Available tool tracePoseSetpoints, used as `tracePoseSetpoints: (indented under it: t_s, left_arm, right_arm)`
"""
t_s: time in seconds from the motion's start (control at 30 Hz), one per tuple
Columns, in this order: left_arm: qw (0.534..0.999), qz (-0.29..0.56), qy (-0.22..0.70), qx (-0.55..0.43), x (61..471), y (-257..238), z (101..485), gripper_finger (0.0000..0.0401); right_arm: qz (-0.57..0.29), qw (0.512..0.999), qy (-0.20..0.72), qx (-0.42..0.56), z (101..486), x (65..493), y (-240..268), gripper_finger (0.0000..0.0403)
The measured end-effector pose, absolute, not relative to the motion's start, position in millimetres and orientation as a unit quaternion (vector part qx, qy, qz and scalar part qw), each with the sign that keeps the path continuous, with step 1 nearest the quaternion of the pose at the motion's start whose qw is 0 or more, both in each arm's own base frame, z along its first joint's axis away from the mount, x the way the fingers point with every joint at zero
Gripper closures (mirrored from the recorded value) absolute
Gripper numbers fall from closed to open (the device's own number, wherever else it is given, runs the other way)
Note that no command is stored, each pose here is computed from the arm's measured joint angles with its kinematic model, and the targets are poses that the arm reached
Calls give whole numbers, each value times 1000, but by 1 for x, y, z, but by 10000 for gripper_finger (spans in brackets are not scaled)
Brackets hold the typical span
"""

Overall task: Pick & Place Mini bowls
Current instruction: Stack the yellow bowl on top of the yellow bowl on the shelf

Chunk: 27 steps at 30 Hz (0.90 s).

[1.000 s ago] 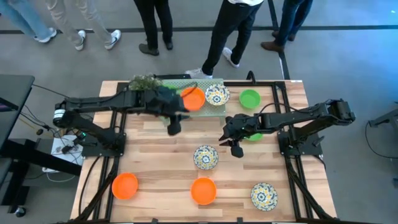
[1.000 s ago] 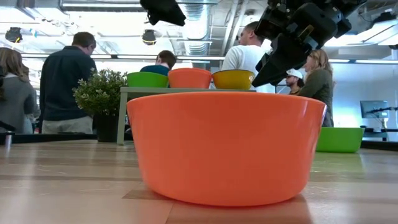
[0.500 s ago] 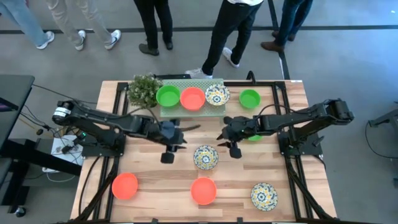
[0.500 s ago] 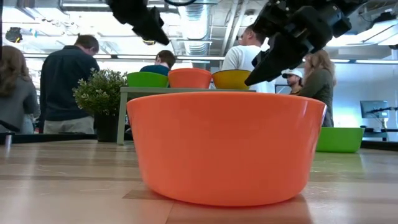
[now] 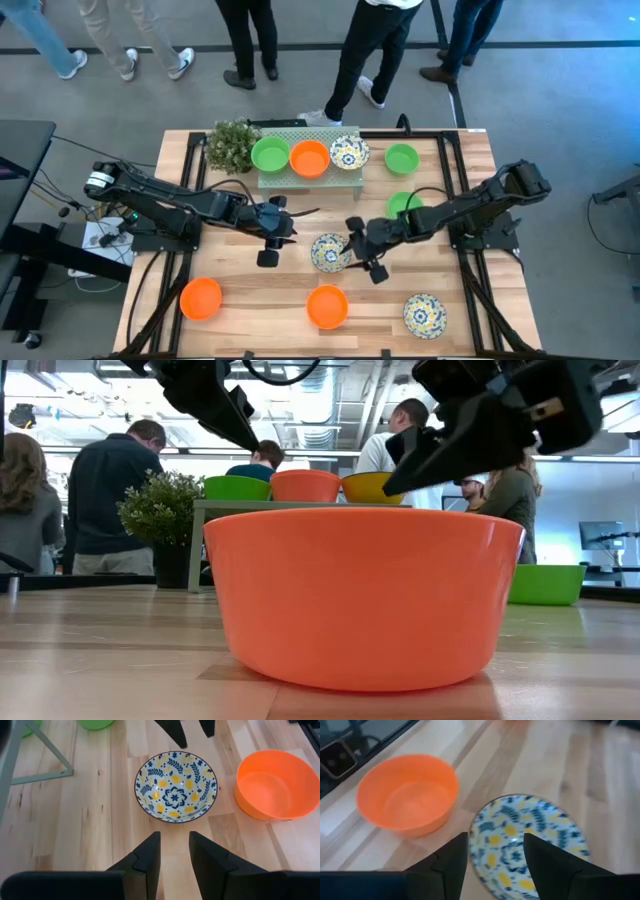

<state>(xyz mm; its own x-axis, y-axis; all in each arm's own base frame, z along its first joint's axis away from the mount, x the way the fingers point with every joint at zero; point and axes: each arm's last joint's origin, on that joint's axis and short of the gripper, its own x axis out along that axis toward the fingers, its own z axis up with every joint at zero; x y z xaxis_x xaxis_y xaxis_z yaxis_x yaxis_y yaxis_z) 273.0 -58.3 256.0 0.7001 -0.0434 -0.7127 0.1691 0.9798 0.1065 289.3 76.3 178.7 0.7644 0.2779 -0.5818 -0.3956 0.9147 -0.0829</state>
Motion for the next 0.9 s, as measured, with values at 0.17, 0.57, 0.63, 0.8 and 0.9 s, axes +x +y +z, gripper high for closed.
tracePoseSetpoints:
  t_s: [0.17,0.57,0.63,0.8,0.9]
  left_arm:
    - [919,-54,384,73,273,-58,256,297]
    - [919,-54,384,73,273,-58,256,297]
    - [919,-54,384,73,273,-58,256,297]
    - [919,-54,384,73,273,-58,256,297]
    - [919,-54,384,73,273,-58,256,297]
  right_arm:
    - [190,923,322,-96,162,290,86,211]
    - [179,907,351,-146,139,295,87,217]
    - [180,906,348,-160,139,295,86,224]
    - [182,902,345,-184,139,295,86,265]
    - [184,901,345,-188,139,295,86,302]
